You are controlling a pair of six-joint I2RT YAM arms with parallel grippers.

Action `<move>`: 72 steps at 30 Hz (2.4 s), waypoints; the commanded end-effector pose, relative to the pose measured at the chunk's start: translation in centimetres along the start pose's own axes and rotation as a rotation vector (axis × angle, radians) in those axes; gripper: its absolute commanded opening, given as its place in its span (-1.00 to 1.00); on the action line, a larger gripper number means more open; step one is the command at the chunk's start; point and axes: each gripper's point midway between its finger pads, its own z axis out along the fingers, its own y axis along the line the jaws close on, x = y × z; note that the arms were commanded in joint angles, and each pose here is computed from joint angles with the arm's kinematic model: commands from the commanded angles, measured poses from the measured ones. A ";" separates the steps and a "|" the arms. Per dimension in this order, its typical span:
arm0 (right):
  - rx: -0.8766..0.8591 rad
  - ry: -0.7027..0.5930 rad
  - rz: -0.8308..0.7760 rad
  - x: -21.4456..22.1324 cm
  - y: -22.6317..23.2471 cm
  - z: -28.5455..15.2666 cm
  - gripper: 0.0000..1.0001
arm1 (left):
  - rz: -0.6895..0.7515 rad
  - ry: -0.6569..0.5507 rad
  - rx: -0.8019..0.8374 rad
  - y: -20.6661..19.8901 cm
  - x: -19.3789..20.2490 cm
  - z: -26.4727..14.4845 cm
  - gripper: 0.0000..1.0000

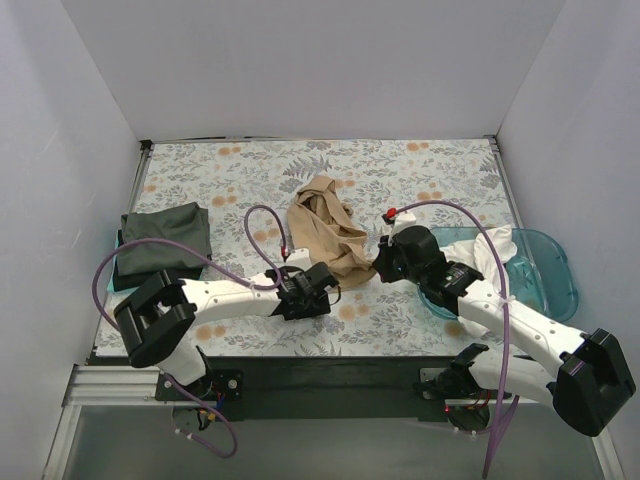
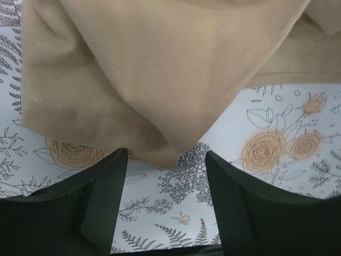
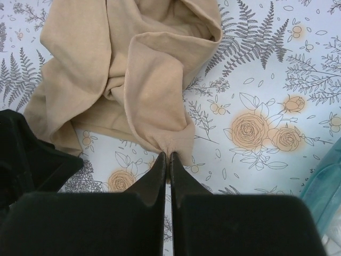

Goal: Fold and stack the t-shirts
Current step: Flatten the tshirt out

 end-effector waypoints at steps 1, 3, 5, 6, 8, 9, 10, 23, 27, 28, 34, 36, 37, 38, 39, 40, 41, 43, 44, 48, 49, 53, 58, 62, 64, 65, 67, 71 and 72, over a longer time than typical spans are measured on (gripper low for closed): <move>-0.033 -0.023 0.006 -0.4 0.4 -0.3 -0.97 | -0.020 -0.079 -0.054 -0.2 -1.8 0.2 0.17; -0.039 -0.017 0.004 -0.1 0.5 -0.3 -0.97 | -0.026 -0.100 -0.092 0.1 -2.3 0.3 0.13; -0.043 -0.016 0.003 0.0 0.5 -0.4 -0.97 | -0.024 -0.103 -0.148 0.6 -2.3 0.9 0.03; -0.041 -0.012 0.002 0.2 0.5 -0.4 -0.97 | -0.021 -0.105 -0.171 0.7 -2.5 0.8 0.01; -0.037 -0.018 0.001 0.2 0.3 -0.4 -0.97 | -0.012 -0.111 -0.226 1.5 -2.4 1.3 -0.06; -0.036 -0.020 0.001 0.1 0.3 -0.5 -0.97 | -0.009 -0.105 -0.251 2.0 -2.3 1.3 -0.10; -0.035 -0.020 -0.001 0.2 0.3 -0.5 -0.97 | -0.010 -0.109 -0.259 2.0 -2.3 1.4 -0.14; -0.040 -0.047 -0.041 0.1 0.0 -1.2 -0.97 | -0.030 -0.183 -0.336 3.1 -3.9 0.6 -1.00; -0.060 -0.069 -0.053 -0.8 0.5 -1.9 -0.97 | -0.065 -0.264 -0.209 1.5 -6.4 -2.1 -1.00; -0.067 -0.072 -0.053 -1.0 0.6 -2.0 -0.97 | -0.089 -0.289 -0.157 0.9 -7.3 -3.5 -1.00; -0.130 -0.136 -0.058 -3.9 2.2 -4.0 -0.97 | -0.129 -0.389 0.018 0.0 -10.5 -9.1 -1.00; -0.158 -0.166 -0.069 -5.0 2.9 -5.1 -0.97 | -0.149 -0.433 0.098 -0.2 -11.8 -11.9 -1.00; -0.170 -0.201 -0.071 -6.5 3.3 -6.0 -0.97 | -0.161 -0.455 0.123 -0.2 -12.4 -13.0 -1.00; -0.174 -0.211 -0.074 -7.0 3.5 -6.5 -0.97 | -0.193 -0.487 0.174 0.0 -13.3 -15.2 -1.00; -0.179 -0.244 -0.085 -8.0 3.7 -7.5 -0.97 | -0.193 -0.509 0.199 0.2 -13.9 -16.4 -1.00; -0.187 -0.288 -0.087 -9.7 4.1 -8.7 -0.97 | -0.212 -0.542 0.233 0.1 -14.9 -18.0 -1.00; -0.186 -0.300 -0.092 -10.4 4.2 -9.6 -0.97 | -0.240 -0.577 0.290 0.4 -15.8 -20.3 -1.00; -0.196 -0.384 -0.097 -13.4 4.8 -12.3 -0.97 | -0.268 -0.640 0.362 0.4 -17.7 -24.2 -1.00; -0.199 -0.410 -0.100 -14.3 4.9 -13.2 -0.97 | -0.281 -0.672 0.387 0.6 -18.6 -25.9 -1.00; -0.182 -0.543 -0.103 -19.5 5.4 -18.5 -0.97 | -0.314 -0.817 0.470 1.4 -22.5 -33.7 -1.00; -0.164 -0.576 -0.100 -20.6 5.2 -19.6 -0.97 | -0.328 -0.843 0.475 1.7 -23.3 -35.3 -1.00; -0.103 -0.719 -0.106 -25.3 4.7 -25.0 -0.97 | -0.371 -0.954 0.477 3.3 -26.1 -40.6 -1.00; -0.087 -0.862 -0.118 -29.7 5.0 -30.6 -0.97 | -0.434 -1.064 0.506 5.3 -28.4 -46.0 -1.00; -0.114 -0.919 -0.144 -31.8 6.0 -32.8 -0.97 | -0.425 -1.115 0.532 4.7 -29.7 -48.4 -1.00; -0.124 -0.939 -0.154 -32.9 6.5 -33.4 -0.97 | -0.413 -1.144 0.509 4.7 -30.3 -49.1 -1.00; -0.124 -0.944 -0.162 -33.3 6.6 -33.5 -0.97 | -0.410 -1.156 0.507 3.9 -30.9 -49.3 -1.00; -0.099 -0.941 -0.175 -34.4 6.7 -32.7 -0.97 | -0.386 -1.189 0.488 3.4 -31.8 -50.4 -1.00; -0.038 -0.970 -0.174 -37.3 6.6 -32.5 -0.97 | -0.373 -1.266 0.396 1.2 -34.1 -50.6 -1.00; 0.020 -0.955 -0.189 -38.0 6.1 -30.8 -0.97 | -0.368 -1.275 0.337 0.5 -34.5 -49.6 -1.00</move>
